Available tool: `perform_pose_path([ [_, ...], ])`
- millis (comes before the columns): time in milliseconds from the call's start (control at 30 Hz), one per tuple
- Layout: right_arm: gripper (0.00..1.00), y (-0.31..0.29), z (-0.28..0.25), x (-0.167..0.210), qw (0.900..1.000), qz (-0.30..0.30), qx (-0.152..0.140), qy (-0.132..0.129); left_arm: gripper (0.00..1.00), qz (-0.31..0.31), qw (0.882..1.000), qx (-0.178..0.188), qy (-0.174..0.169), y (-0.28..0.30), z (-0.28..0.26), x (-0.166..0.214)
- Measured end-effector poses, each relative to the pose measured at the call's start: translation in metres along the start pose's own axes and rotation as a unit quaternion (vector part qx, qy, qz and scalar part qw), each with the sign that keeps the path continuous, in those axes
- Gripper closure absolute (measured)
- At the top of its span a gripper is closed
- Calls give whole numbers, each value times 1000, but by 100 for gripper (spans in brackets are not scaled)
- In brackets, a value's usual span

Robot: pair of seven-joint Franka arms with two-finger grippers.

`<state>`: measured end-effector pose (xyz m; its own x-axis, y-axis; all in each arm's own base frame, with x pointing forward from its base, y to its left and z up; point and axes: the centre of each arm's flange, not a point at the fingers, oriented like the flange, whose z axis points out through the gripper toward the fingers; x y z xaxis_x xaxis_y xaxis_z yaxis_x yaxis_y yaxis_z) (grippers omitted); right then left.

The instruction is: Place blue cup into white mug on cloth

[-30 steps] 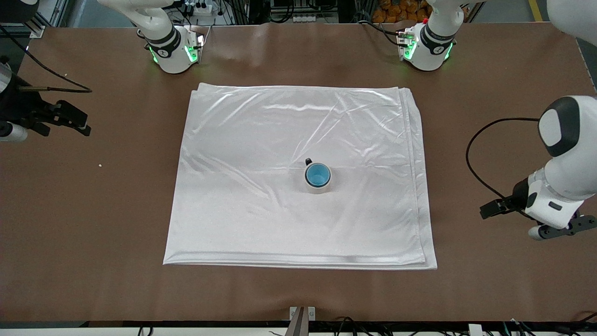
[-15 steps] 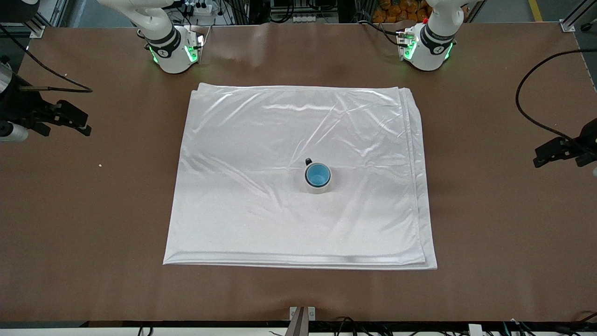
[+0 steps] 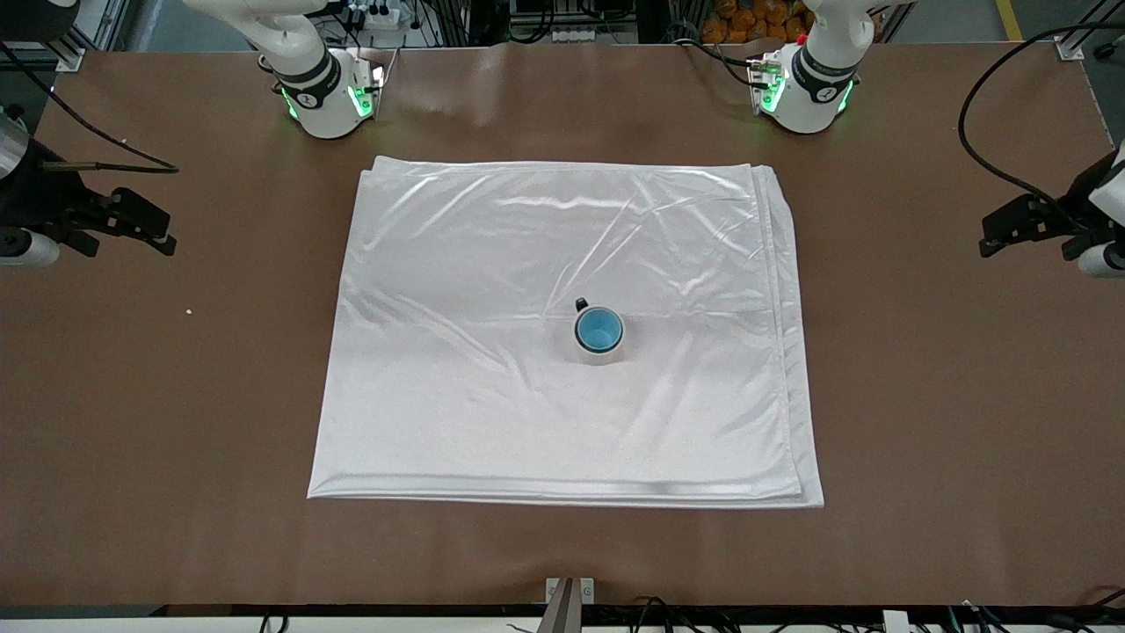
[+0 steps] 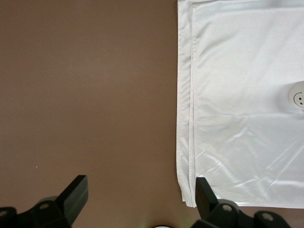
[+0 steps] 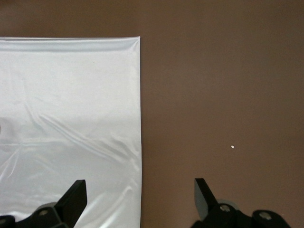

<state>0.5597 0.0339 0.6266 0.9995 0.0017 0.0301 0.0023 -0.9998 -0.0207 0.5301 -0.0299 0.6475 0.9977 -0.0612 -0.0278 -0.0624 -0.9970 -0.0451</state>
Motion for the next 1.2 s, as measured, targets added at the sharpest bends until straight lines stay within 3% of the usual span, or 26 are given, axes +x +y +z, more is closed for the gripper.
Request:
perform_pose_path([
  [1200, 0, -3, -8, -4, 1000, -3, 0, 4, 0, -6, 1000, -22, -12, -4, 5, -4],
])
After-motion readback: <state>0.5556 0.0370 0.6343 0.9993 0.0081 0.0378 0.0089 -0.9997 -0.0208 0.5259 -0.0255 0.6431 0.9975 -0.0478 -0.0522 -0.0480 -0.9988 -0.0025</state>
